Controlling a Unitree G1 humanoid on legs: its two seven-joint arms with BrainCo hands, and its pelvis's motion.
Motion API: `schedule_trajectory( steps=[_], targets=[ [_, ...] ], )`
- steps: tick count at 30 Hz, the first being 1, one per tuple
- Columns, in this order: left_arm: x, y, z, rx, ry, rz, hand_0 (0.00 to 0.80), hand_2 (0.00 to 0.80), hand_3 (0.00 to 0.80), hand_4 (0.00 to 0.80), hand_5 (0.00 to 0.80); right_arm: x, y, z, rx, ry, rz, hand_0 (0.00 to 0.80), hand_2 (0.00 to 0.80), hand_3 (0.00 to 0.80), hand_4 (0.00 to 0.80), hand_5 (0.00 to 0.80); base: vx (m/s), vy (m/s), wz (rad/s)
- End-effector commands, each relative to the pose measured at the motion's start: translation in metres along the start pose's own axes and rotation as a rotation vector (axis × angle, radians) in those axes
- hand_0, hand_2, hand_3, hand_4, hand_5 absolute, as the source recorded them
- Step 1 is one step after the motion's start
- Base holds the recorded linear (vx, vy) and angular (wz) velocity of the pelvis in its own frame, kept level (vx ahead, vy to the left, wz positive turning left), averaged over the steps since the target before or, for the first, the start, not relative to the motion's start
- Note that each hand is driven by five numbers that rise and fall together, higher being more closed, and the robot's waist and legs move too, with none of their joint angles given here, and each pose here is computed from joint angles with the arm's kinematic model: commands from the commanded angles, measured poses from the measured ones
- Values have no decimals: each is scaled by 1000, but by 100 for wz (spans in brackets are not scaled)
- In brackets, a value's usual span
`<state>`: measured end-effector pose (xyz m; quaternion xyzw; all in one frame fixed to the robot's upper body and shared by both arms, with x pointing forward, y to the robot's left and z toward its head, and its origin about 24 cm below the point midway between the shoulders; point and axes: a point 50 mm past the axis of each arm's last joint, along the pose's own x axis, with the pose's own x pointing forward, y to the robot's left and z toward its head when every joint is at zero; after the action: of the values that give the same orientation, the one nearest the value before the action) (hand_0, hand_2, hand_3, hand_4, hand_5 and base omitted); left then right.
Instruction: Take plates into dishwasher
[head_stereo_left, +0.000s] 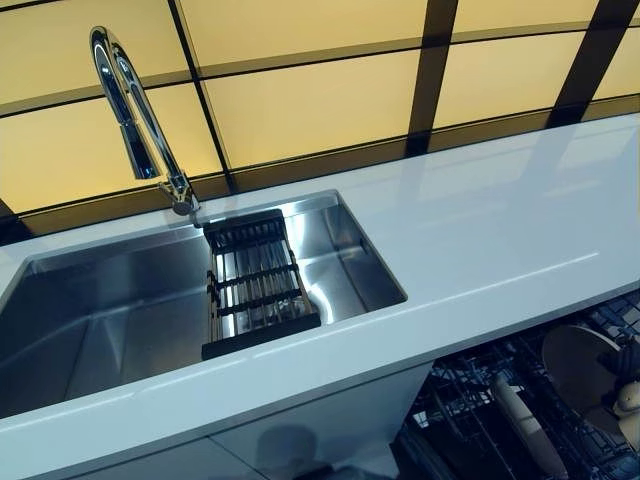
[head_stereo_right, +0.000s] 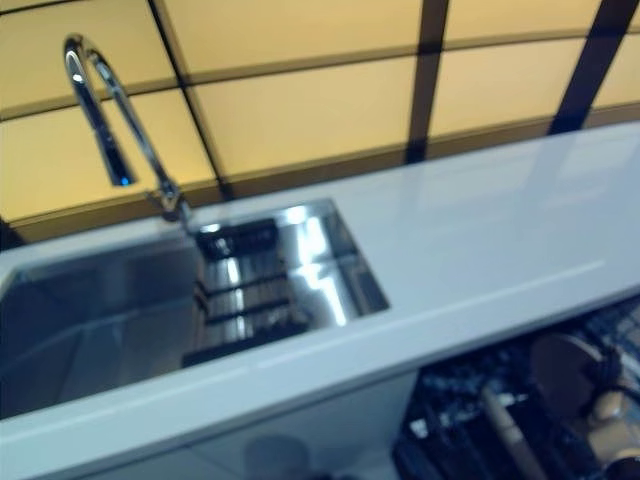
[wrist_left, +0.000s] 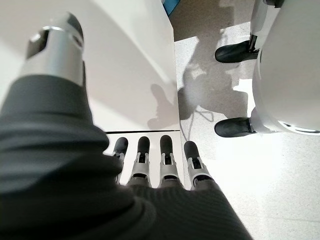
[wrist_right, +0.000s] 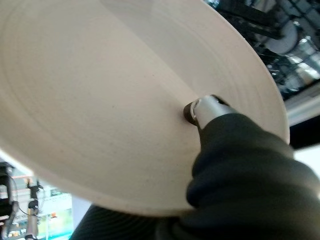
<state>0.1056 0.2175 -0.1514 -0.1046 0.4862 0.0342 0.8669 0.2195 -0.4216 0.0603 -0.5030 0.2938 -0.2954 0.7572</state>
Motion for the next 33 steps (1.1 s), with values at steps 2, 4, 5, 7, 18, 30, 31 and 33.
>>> schedule_trajectory(
  steps=[2,4,5,7,18,30,31,33],
  targets=[
    [2,7,31,59,-80,-11,0,0,0,0,0,6,-3,24,51,-61,-9,800,800,800,800,800,-59,-9,2],
    [3,7,32,55,-88,-15,0,0,0,0,0,5,2,22,65,-46,18,800,800,800,800,800,-37,12,0],
    [3,6,33,48,-93,-17,0,0,0,0,0,4,8,20,74,-32,35,800,800,800,800,800,0,0,0],
    [3,5,34,44,-100,-20,0,0,0,0,0,3,15,15,84,-7,52,800,800,800,800,800,0,0,0],
    [3,6,35,68,-100,-35,0,0,0,0,0,-1,41,-12,196,121,148,800,800,800,800,800,0,0,0],
    [6,0,39,80,-107,-56,0,0,0,0,0,-6,60,-7,258,139,197,800,800,800,800,800,0,0,0],
    [6,0,39,78,-107,-57,0,0,0,0,0,-6,61,-5,260,136,201,800,800,800,800,800,0,0,0],
    [6,0,39,75,-107,-59,0,0,0,0,0,-6,62,-3,268,133,206,800,800,800,800,800,0,0,0]
  ],
)
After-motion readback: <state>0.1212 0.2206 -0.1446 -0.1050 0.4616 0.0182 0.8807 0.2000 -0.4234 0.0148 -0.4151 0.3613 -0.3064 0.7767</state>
